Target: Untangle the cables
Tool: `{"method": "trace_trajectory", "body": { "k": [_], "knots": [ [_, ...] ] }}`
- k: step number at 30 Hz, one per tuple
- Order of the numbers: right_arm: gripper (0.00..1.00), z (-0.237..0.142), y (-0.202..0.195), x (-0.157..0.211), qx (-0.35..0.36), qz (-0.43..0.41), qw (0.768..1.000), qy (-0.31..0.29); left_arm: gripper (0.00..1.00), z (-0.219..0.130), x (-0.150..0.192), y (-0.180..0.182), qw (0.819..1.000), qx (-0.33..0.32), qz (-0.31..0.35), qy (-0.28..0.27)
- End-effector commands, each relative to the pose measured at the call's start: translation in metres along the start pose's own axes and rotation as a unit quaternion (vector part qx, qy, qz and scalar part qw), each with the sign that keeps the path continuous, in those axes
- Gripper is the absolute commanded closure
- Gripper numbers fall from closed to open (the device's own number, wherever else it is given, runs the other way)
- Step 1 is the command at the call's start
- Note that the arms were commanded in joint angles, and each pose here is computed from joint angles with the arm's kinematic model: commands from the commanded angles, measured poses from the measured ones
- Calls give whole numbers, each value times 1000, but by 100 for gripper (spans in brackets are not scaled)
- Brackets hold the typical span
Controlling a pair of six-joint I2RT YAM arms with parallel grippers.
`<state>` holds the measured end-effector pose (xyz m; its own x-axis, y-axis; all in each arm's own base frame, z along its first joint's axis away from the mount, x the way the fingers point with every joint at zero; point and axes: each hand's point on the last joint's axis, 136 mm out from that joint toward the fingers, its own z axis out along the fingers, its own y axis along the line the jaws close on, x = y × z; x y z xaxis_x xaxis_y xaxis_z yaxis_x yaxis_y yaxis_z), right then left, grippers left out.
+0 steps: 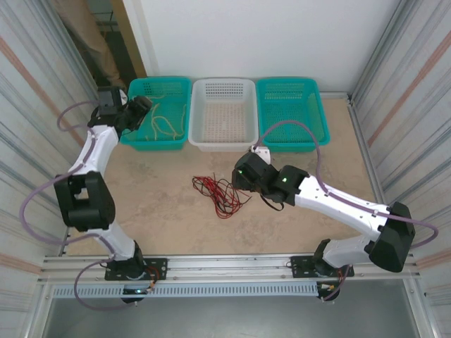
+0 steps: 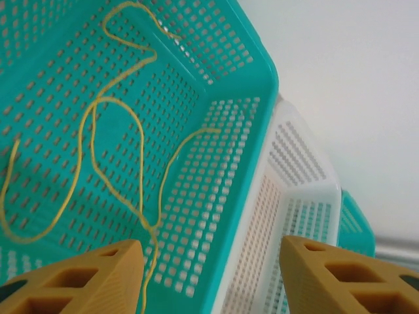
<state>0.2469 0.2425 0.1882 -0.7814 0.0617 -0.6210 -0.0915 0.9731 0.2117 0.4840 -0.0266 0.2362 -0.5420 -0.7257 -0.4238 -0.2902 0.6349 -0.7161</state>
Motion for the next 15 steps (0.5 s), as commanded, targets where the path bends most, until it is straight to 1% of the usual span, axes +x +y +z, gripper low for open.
{"method": "trace_trajectory", "body": {
  "k": [1, 3, 6, 8, 9, 11, 15],
  "knots": [
    [24, 10, 6, 2, -4, -10, 1000, 19, 43, -35, 45, -28, 996, 34, 81, 24],
    [32, 19, 5, 5, 2, -3, 999, 42, 44, -48, 93, -26, 990, 48, 114, 68],
    [40, 32, 8, 13, -14, 9, 997, 76, 44, -61, 169, -10, 976, 52, 159, 137],
    [44, 41, 13, 19, -31, 15, 995, 96, 44, -70, 211, 8, 967, 40, 171, 184],
    [47, 46, 16, 22, -39, 16, 993, 107, 45, -74, 230, 19, 964, 34, 165, 207],
    [51, 54, 23, 29, -53, 15, 991, 123, 46, -80, 257, 35, 960, 26, 147, 238],
    [62, 65, 40, 38, -71, 4, 985, 156, 43, -85, 287, 51, 958, 19, 126, 256]
  ]
}}
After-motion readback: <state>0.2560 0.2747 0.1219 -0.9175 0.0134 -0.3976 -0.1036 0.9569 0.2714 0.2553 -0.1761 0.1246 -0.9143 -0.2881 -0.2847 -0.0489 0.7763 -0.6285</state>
